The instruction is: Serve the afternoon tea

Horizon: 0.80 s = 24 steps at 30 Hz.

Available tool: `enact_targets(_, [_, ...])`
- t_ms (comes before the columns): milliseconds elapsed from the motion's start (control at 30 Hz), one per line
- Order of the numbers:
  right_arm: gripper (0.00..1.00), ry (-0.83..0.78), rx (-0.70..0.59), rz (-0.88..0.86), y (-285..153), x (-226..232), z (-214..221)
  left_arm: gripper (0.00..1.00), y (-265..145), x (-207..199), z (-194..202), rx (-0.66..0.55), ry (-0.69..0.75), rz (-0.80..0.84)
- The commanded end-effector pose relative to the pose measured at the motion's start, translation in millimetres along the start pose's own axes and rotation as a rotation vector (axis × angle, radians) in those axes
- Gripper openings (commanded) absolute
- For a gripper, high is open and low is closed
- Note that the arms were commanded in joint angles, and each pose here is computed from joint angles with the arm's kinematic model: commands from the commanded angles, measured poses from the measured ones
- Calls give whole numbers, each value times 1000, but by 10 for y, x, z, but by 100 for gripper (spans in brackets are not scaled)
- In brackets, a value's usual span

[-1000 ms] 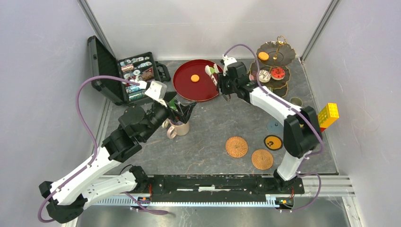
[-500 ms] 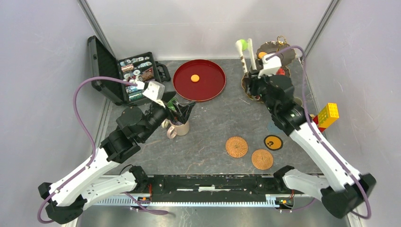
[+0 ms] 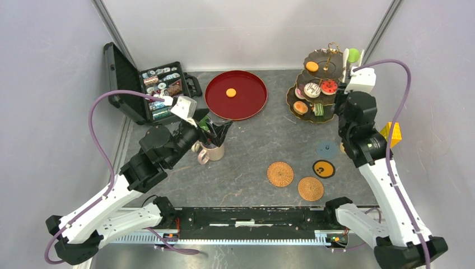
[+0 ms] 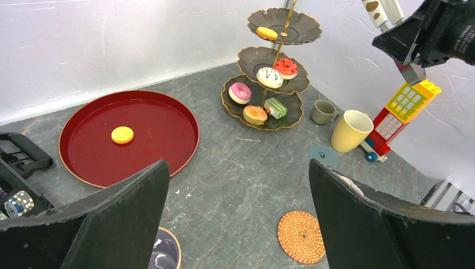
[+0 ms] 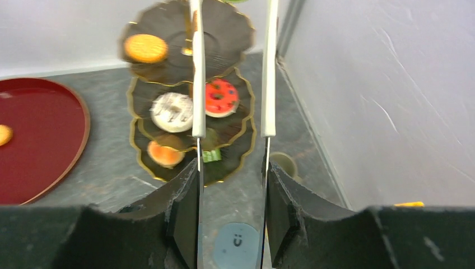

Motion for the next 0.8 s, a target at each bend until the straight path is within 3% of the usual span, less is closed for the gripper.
enact_targets(0, [3,62,-4,-42,128,-142,-96,100,28,-50,-37,-18,-28,22])
enact_targets(400, [3,309,-18,-318,666,-500,-58,100,43,-35,-27,-15,-18,7])
enact_targets(633, [8,426,-24,-462,858,-558,145,100,55,-31,-19,-10,-12,2])
enact_targets(767, [14,429,10,-442,940,-547,270,100,55,-31,-25,-12,-11,1])
Point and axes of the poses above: each gripper's point midway between its finger pads, its own y axis out along the fingers, its own x axis along the line the jaws close on, z = x × y, the point moved 9 cm from there along -y, back along the fingers, and after that the axes turned 13 degrees about -y, right-handed, at the moved point
